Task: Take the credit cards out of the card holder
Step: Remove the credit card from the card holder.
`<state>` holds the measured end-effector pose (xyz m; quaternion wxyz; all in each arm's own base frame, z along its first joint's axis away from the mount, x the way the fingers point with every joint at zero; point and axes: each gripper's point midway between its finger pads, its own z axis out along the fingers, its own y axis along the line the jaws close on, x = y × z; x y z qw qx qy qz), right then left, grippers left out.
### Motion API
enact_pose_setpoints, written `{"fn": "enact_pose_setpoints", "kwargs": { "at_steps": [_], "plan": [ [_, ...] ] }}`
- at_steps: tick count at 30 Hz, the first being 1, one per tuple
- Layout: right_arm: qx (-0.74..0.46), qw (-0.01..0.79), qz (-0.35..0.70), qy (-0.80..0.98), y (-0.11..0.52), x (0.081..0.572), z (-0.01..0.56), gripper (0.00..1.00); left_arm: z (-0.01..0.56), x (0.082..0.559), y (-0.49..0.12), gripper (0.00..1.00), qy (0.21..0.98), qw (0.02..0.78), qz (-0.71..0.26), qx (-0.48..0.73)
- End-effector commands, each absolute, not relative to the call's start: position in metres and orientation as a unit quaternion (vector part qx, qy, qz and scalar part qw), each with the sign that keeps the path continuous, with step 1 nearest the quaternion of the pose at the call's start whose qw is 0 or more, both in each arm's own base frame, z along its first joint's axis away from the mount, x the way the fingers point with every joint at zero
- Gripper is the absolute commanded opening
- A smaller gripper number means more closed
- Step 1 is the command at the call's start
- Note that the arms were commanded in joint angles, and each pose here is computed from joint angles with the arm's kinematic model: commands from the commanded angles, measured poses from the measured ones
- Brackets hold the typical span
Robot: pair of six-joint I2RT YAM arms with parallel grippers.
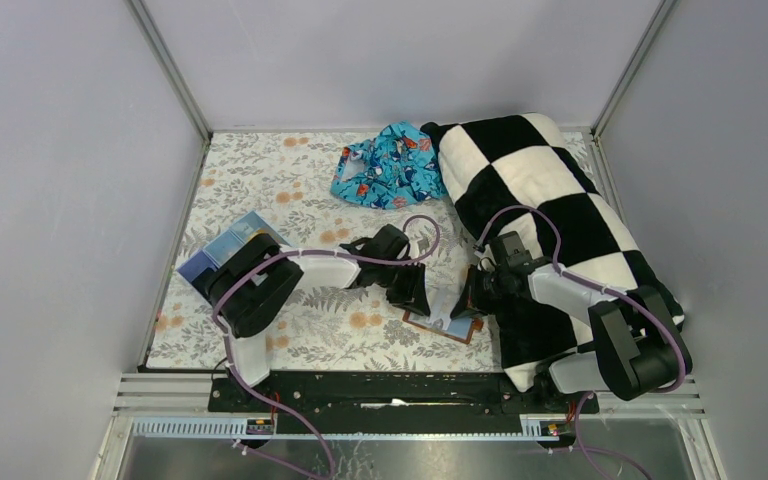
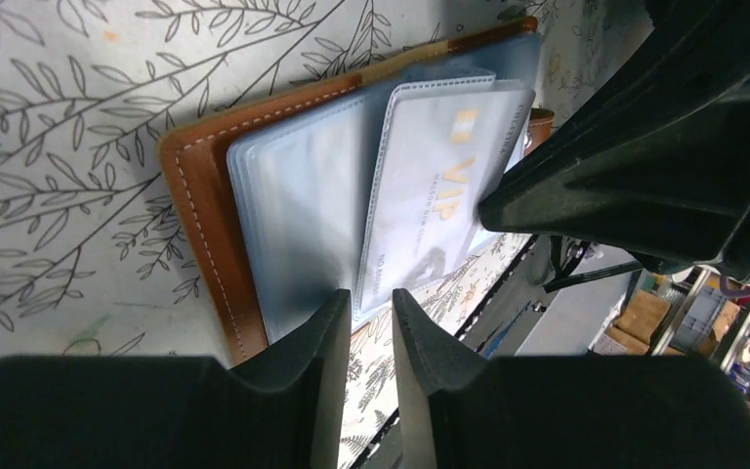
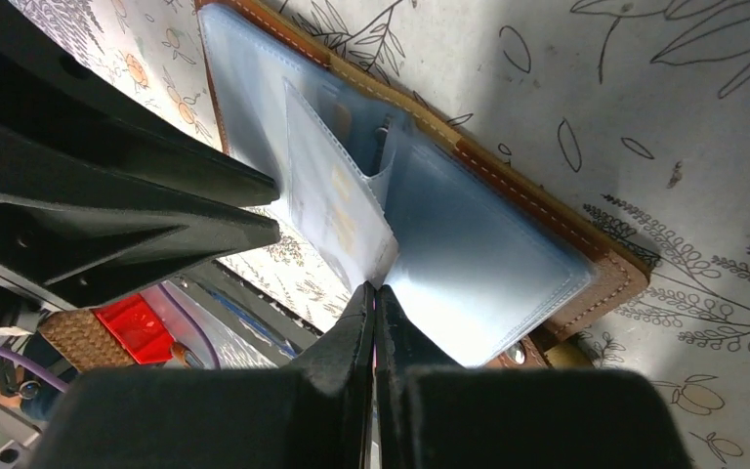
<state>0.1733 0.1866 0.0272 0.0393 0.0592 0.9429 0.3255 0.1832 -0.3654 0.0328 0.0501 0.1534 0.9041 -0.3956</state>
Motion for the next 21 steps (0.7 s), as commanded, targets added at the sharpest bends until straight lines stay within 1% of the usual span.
{"fn": "enact_pose_setpoints", "kwargs": {
  "at_steps": [1, 8, 12, 17, 21],
  "plan": [
    [0.059, 0.041, 0.298, 0.952, 0.176, 0.178, 0.025, 0.00, 0.021, 0.188, -0.368, 0.28, 0.905, 0.044, -0.388, 0.170],
    [0.052, 0.040, 0.274, 0.959, 0.162, 0.176, 0.021, 0.00, -0.011, 0.188, -0.345, 0.26, 0.936, 0.026, -0.315, 0.154],
    [0.054, 0.044, 0.278, 0.958, 0.160, 0.175, 0.022, 0.00, -0.024, 0.191, -0.328, 0.26, 0.949, 0.023, -0.284, 0.139],
    [0.047, 0.038, 0.305, 0.951, 0.168, 0.172, 0.026, 0.00, -0.031, 0.201, -0.303, 0.25, 0.956, 0.029, -0.272, 0.108],
    [0.039, 0.047, 0.345, 0.937, 0.183, 0.182, 0.038, 0.00, -0.030, 0.212, -0.284, 0.25, 0.960, 0.043, -0.260, 0.096]
  ]
}}
